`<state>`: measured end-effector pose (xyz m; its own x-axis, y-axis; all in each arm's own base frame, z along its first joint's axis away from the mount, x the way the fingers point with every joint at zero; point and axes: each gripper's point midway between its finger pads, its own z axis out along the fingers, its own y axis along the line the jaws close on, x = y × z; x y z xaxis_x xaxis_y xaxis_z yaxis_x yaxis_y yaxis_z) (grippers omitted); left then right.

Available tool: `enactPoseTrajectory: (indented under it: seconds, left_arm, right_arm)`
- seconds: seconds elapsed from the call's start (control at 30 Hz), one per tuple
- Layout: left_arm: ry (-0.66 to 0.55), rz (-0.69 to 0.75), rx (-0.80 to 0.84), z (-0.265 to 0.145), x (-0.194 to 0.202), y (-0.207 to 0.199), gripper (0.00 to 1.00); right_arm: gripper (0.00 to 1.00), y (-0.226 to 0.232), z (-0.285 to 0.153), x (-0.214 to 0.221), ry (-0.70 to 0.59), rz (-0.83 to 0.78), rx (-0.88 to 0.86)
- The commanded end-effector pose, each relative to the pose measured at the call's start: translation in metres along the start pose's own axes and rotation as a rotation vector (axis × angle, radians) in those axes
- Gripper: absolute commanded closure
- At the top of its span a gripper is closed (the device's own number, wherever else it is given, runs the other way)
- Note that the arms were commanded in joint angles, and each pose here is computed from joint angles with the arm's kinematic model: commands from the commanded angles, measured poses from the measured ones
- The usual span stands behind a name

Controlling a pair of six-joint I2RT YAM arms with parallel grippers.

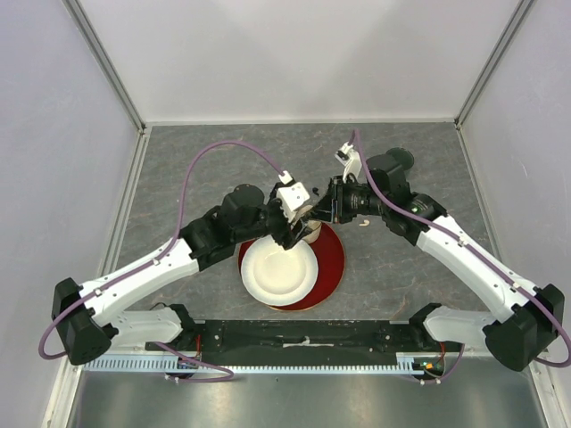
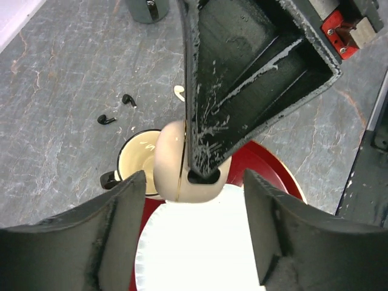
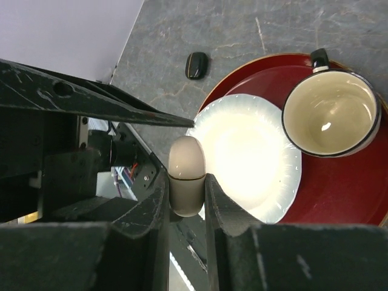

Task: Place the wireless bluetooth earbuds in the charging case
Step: Pick up the charging case at the center of the board.

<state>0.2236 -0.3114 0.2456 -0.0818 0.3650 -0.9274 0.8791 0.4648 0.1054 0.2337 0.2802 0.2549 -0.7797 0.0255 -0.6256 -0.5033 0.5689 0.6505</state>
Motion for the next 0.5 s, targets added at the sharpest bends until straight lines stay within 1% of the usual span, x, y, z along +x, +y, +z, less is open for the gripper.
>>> enactPoseTrajectory:
  seconds: [0.0, 0.1, 0.13, 0.3, 0.33, 0.37, 0.4, 0.43, 0.47]
  left_arm:
    - [-0.105, -0.019, -0.035, -0.011, -0.026, 0.004, 0.26]
    - [-0.105, -0.027, -0.042, -0.013, -0.025, 0.004, 0.19]
    - [-0.105, -0.029, -0.042, -0.014, -0.024, 0.004, 0.14]
    - [-0.127, -0.082, -0.074, -0.023, -0.022, 0.006, 0.12]
    - [-0.129, -0.113, -0.081, -0.023, -0.018, 0.006, 0.12]
    - [-0.179, -0.127, -0.110, -0.030, -0.027, 0.011, 0.11]
    - [-0.205, -0.150, -0.138, -0.034, -0.030, 0.015, 0.11]
    - [-0.210, -0.222, -0.168, -0.035, -0.023, 0.018, 0.09]
    - [-0.274, -0.242, -0.187, -0.041, -0.034, 0.022, 0.06]
  right_arm:
    - [0.99, 0.000, -0.007, -0.022, -0.125, 0.002, 0.036]
    - [0.99, -0.003, -0.009, -0.027, -0.156, 0.012, 0.057]
    - [0.99, -0.005, -0.009, -0.029, -0.169, 0.016, 0.071]
    - [0.99, -0.006, -0.015, -0.043, -0.241, 0.016, 0.093]
    - [0.99, -0.006, -0.017, -0.046, -0.263, 0.017, 0.104]
    - [0.99, -0.005, -0.019, -0.049, -0.275, 0.014, 0.103]
    - [0.98, -0.004, -0.020, -0.051, -0.285, 0.011, 0.102]
    - [0.98, -0.003, -0.023, -0.052, -0.295, 0.007, 0.101]
    - [0.98, -0.001, -0.024, -0.055, -0.308, 0.000, 0.095]
